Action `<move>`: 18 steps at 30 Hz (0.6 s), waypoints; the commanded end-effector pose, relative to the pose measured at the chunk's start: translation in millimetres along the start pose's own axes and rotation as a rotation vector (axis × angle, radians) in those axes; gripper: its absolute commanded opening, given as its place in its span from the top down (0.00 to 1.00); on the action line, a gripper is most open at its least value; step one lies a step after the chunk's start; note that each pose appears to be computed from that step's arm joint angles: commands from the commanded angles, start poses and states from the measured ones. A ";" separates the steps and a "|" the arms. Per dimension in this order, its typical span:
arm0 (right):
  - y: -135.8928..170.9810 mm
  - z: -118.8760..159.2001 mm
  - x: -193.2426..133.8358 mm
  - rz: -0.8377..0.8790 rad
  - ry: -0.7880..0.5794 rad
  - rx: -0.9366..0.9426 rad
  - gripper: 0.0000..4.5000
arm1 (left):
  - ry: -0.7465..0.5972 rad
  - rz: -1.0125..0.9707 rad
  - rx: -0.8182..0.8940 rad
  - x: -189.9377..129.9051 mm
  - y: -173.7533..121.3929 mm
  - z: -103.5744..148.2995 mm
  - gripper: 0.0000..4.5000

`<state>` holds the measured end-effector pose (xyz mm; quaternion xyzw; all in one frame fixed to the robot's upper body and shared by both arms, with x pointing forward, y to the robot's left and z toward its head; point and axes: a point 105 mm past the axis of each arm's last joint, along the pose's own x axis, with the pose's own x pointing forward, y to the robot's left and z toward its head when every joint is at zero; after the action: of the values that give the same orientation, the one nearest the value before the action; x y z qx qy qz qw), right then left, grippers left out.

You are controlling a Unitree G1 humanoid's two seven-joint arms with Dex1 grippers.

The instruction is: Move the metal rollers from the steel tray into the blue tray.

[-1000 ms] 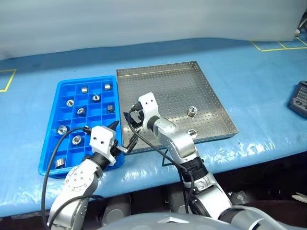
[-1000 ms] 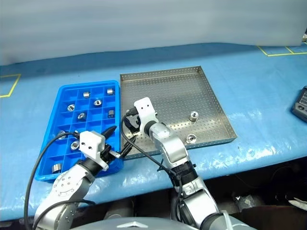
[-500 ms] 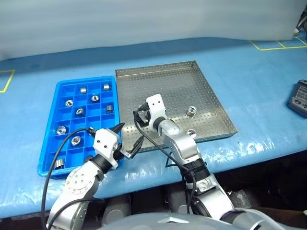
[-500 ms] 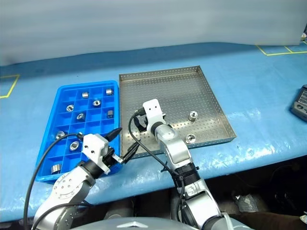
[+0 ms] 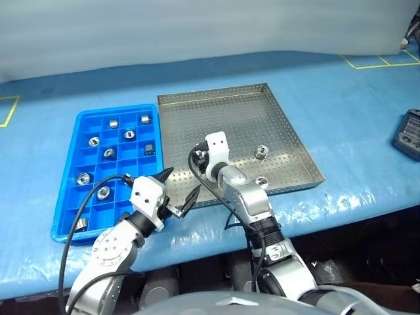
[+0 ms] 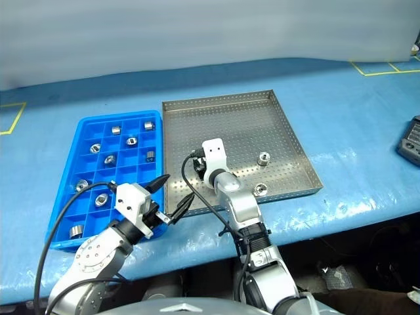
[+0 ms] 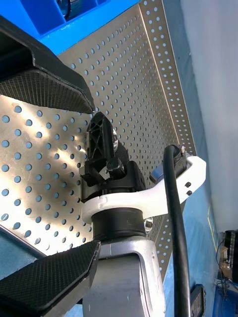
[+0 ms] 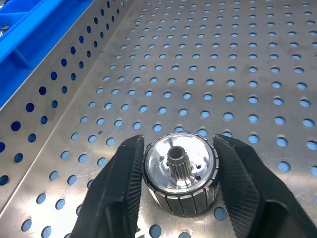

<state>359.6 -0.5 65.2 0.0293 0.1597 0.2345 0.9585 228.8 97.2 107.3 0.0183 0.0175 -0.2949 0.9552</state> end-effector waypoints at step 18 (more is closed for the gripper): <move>123.7 104.0 -15.3 0.486 -0.298 -0.153 0.62 | -0.156 0.502 0.046 -46.8 52.6 28.7 0.00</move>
<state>342.7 63.6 133.5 -0.0034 0.0570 0.4028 0.9135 225.3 162.9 115.9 0.0111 -0.0208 -0.0619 0.9978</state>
